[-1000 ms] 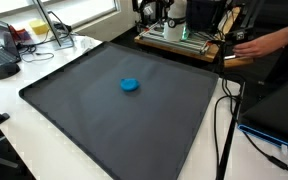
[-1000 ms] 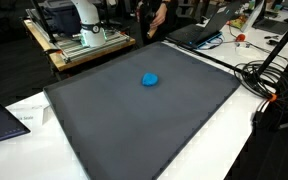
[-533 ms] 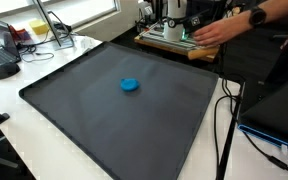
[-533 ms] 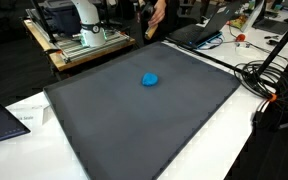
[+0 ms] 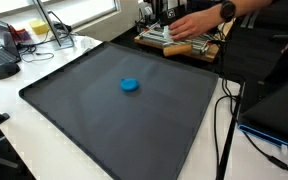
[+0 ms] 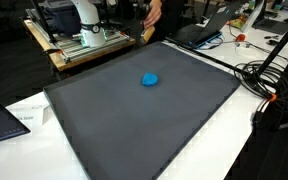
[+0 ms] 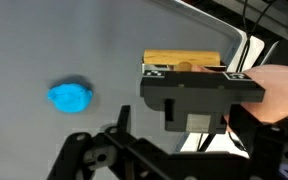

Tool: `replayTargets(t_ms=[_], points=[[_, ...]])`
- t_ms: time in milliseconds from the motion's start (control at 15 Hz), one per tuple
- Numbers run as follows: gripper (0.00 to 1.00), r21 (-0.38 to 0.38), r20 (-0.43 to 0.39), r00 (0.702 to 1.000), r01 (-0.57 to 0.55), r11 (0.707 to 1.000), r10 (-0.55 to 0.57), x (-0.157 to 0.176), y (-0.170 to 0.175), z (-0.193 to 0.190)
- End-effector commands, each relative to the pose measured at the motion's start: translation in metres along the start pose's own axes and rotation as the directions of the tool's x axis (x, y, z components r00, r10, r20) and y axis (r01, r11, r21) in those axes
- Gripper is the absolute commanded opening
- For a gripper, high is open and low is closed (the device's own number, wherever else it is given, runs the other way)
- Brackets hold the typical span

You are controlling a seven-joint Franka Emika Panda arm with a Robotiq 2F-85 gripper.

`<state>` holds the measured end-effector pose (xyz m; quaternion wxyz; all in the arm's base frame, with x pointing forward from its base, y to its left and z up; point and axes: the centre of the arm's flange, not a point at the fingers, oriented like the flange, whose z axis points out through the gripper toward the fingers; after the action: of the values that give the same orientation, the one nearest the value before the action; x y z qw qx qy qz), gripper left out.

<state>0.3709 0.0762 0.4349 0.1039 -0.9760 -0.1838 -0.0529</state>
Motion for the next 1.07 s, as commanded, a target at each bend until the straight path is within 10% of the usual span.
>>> replayTargets(t_ms=[0,600,1000], points=[[1.0,0.017,-0.002,1.0,0.008,1.0,-0.008,-0.003,0.005,-0.005],[0.99,0.014,-0.002,1.0,0.017,1.0,-0.017,0.001,0.002,-0.004],[0.45,0.009,0.004,0.999,0.038,0.999,-0.038,0.011,-0.015,0.003]])
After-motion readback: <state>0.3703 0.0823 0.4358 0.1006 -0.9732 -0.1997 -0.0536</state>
